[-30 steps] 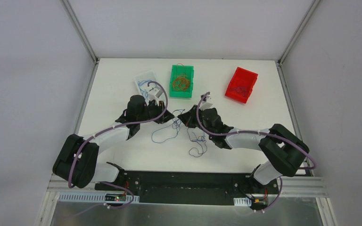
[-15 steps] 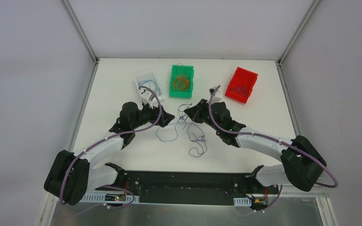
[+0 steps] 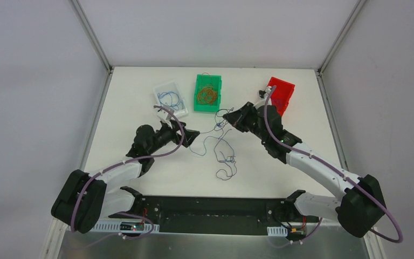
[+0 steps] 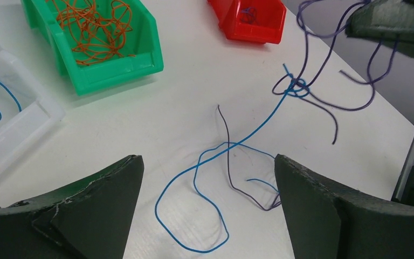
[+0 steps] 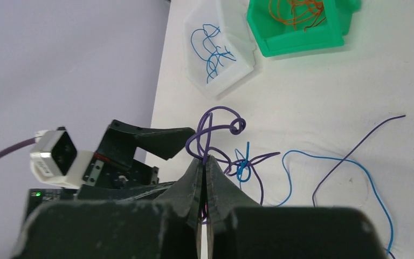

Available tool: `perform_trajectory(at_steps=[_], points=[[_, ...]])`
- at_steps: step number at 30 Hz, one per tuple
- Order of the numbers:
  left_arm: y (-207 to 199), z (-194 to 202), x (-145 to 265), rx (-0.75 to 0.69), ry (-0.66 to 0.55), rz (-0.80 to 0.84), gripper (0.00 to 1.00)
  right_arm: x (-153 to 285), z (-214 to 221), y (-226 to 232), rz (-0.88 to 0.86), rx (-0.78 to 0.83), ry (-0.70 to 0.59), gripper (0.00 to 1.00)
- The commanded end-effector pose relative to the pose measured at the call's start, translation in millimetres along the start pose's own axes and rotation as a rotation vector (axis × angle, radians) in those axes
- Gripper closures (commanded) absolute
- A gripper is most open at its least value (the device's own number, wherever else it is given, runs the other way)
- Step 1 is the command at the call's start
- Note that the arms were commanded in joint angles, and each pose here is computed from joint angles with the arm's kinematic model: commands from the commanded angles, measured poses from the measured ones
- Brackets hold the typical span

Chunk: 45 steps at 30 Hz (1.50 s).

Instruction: Untangle the cables

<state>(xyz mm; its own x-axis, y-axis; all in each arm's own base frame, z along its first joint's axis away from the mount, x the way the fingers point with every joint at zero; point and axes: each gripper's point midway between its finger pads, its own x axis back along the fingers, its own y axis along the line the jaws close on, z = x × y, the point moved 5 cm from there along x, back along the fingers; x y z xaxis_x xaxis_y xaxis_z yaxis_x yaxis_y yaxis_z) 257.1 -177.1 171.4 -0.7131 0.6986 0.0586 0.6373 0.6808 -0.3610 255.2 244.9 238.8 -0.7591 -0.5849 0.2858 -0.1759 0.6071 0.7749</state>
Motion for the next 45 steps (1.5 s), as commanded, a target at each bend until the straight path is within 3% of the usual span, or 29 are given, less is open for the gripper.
perform_trajectory(at_steps=[1,17,21,26,28,31,45], points=[[-10.3,-11.7,-5.6,-0.052,-0.119,0.092,0.07,16.2,-24.3,34.8,-0.1,-0.1,-0.012,1.0],[-22.8,3.5,-30.6,-0.025,-0.013,0.246,0.08,20.2,-28.2,67.2,-0.201,-0.199,0.074,1.0],[-27.2,9.0,-36.4,-0.02,0.041,0.284,0.22,18.5,-22.8,68.9,-0.219,-0.211,0.105,1.0],[-29.2,13.7,-40.3,-0.012,0.084,0.296,0.26,20.4,-21.9,71.0,-0.226,-0.211,0.11,1.0],[-30.1,14.2,-41.5,-0.013,0.097,0.302,0.39,20.5,-22.0,71.0,-0.225,-0.214,0.11,1.0],[-35.0,12.4,-43.2,-0.01,0.122,0.339,1.0,19.9,-20.2,69.9,-0.222,-0.219,0.119,1.0],[-41.9,10.2,-39.3,-0.024,0.143,0.356,1.0,-12.4,18.8,45.9,-0.117,-0.216,0.192,1.0]])
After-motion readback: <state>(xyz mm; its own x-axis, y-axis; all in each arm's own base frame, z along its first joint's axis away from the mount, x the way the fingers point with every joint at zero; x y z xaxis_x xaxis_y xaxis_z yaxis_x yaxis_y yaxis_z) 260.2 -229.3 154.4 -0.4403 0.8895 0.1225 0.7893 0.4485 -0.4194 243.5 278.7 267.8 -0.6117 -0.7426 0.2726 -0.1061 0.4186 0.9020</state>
